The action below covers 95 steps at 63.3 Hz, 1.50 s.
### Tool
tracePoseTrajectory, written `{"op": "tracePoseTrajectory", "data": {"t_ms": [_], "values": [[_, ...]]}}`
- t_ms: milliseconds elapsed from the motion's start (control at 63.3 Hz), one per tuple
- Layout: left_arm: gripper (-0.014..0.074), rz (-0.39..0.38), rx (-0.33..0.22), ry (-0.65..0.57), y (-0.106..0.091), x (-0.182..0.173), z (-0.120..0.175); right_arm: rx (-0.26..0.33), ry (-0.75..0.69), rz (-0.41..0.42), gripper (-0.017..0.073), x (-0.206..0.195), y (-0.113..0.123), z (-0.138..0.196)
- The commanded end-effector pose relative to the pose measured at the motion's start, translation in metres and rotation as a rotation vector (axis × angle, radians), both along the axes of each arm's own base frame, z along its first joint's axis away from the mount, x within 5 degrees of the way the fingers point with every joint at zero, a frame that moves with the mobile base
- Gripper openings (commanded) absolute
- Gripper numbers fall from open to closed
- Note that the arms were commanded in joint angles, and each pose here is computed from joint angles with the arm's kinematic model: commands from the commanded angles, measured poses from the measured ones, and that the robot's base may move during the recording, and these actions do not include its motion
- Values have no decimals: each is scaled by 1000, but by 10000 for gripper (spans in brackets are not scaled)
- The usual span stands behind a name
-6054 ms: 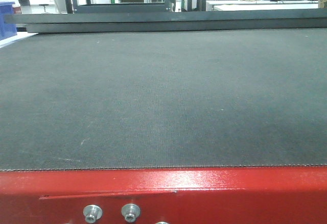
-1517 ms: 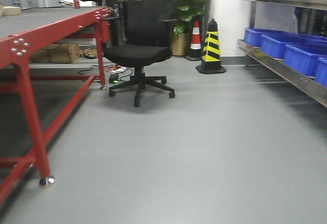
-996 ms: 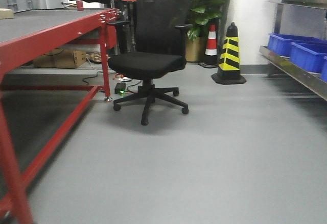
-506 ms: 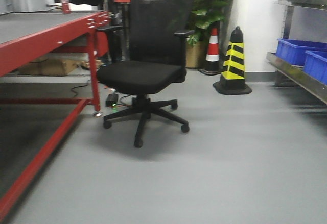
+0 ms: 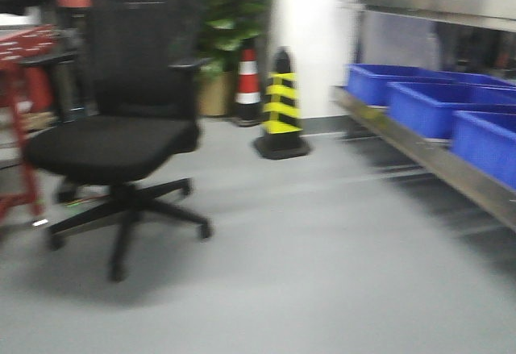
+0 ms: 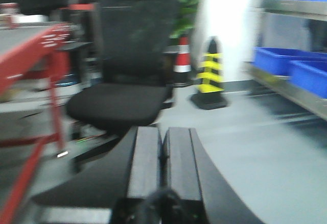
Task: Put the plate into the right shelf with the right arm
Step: 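Drive the base up to the shelf of blue bins, then lower the held plate into the blue bin with red items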
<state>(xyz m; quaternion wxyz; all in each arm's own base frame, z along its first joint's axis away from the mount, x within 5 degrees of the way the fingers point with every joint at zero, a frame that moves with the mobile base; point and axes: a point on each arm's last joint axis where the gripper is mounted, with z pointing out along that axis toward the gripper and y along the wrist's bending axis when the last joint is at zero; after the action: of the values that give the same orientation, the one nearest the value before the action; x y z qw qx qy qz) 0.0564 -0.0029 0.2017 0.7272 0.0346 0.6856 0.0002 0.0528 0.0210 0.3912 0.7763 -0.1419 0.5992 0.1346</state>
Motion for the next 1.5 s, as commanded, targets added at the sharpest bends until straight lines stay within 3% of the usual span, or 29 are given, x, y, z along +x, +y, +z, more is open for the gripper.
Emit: {"op": "tracePoseTrajectory", "data": {"t_ms": [0,1486], "values": [[-47,17,-10,-87,2,-1,6,25,-110,16,55,-5,0,17],[-47,18,-10,-87,2,-1,6,25,-111,16,55,-5,0,17]]}}
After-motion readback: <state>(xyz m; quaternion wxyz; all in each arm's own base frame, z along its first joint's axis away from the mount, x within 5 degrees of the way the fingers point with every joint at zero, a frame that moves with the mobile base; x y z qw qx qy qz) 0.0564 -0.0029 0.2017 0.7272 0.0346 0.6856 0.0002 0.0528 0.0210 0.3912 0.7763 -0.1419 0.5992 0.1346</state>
